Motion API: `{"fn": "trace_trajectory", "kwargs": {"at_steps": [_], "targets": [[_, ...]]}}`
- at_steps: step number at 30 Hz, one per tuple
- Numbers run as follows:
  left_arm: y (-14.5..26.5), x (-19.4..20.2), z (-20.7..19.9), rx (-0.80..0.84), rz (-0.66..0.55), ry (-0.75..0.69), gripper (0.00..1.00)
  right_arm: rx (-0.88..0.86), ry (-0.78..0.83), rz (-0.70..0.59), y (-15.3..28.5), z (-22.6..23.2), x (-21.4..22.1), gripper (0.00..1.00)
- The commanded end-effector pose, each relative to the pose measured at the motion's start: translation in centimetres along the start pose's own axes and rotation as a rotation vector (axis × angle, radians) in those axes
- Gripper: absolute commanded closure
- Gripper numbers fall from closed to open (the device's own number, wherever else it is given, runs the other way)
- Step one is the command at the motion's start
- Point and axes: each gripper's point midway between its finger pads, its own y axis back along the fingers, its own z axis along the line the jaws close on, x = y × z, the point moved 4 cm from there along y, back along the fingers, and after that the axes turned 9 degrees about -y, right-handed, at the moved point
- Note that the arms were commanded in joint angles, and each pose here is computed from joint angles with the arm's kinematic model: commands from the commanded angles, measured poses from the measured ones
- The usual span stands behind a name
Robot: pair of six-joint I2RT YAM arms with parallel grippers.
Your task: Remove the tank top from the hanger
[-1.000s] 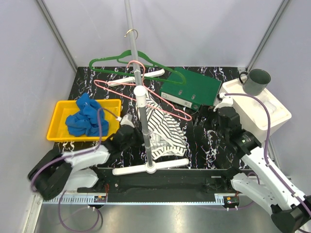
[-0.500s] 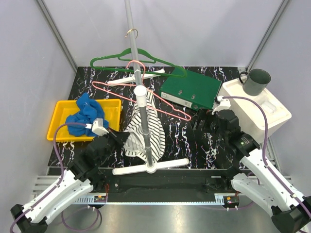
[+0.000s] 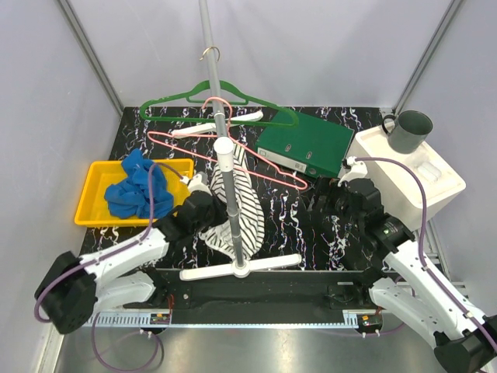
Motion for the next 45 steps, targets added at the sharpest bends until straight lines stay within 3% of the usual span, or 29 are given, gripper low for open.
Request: {"fn": "trace_trajectory", "kwargs": {"at_steps": [1, 2, 3, 6, 7, 9, 15, 20, 23, 27, 30, 37, 40, 45], "targets": [[-1.2, 0.4, -2.8, 0.152, 0.002, 0.029, 0.89, -0.027, -0.022, -0.012, 0.2, 0.3, 0.1, 0.0], [-1.3, 0.6, -2.8, 0.161, -0.005, 0.029, 0.82, -0.025, -0.025, -0.01, 0.2, 0.2, 0.2, 0.0], [-1.3, 1.0, -2.5, 0.15, -0.007, 0.029, 0.63, -0.026, -0.024, -0.009, 0.2, 0.2, 0.3, 0.0], [-1.4, 2.4, -1.7, 0.13, 0.01, -0.006, 0.25, -0.014, -0.018, -0.005, 0.1, -0.2, 0.6, 0.0], [-1.5, 2.6, -2.0, 0.138, 0.021, -0.025, 0.03, -0.011, -0.02, -0.006, 0.1, -0.3, 0.6, 0.0], [-2.2, 4.0, -1.8, 0.114, 0.09, -0.07, 0.01, -0.004, -0.014, -0.007, -0.1, -0.3, 0.5, 0.0], [-4.2, 7.0, -1.8, 0.041, 0.204, -0.088, 0.01, 0.006, -0.001, -0.014, -0.2, -0.4, 0.2, 0.0], [-5.6, 7.8, 0.4, -0.167, 0.181, -0.104, 0.04, 0.013, -0.007, -0.02, -0.1, -0.8, 0.6, 0.0], [-6.0, 7.7, 1.2, -0.235, 0.157, -0.084, 0.12, 0.016, -0.003, -0.015, -0.4, -1.0, 0.8, 0.0], [-5.5, 8.1, 3.4, -0.327, 0.131, -0.052, 0.31, 0.018, 0.006, -0.005, -0.6, -1.0, 0.9, 0.0], [-5.1, 8.2, 4.3, -0.37, 0.128, -0.05, 0.34, 0.015, 0.002, -0.011, -0.5, -1.0, 1.0, 0.0], [-4.0, 7.9, 5.6, -0.417, 0.109, -0.052, 0.55, 0.003, 0.004, 0.003, -0.8, -1.1, 1.4, 0.0], [-3.6, 7.4, 6.0, -0.42, 0.098, -0.055, 0.58, -0.005, 0.01, 0.003, -0.7, -1.0, 1.4, 0.0], [-2.2, 5.9, 5.6, -0.362, 0.044, -0.046, 0.86, -0.018, 0.023, 0.006, -0.5, -0.9, 1.4, 0.0]]}}
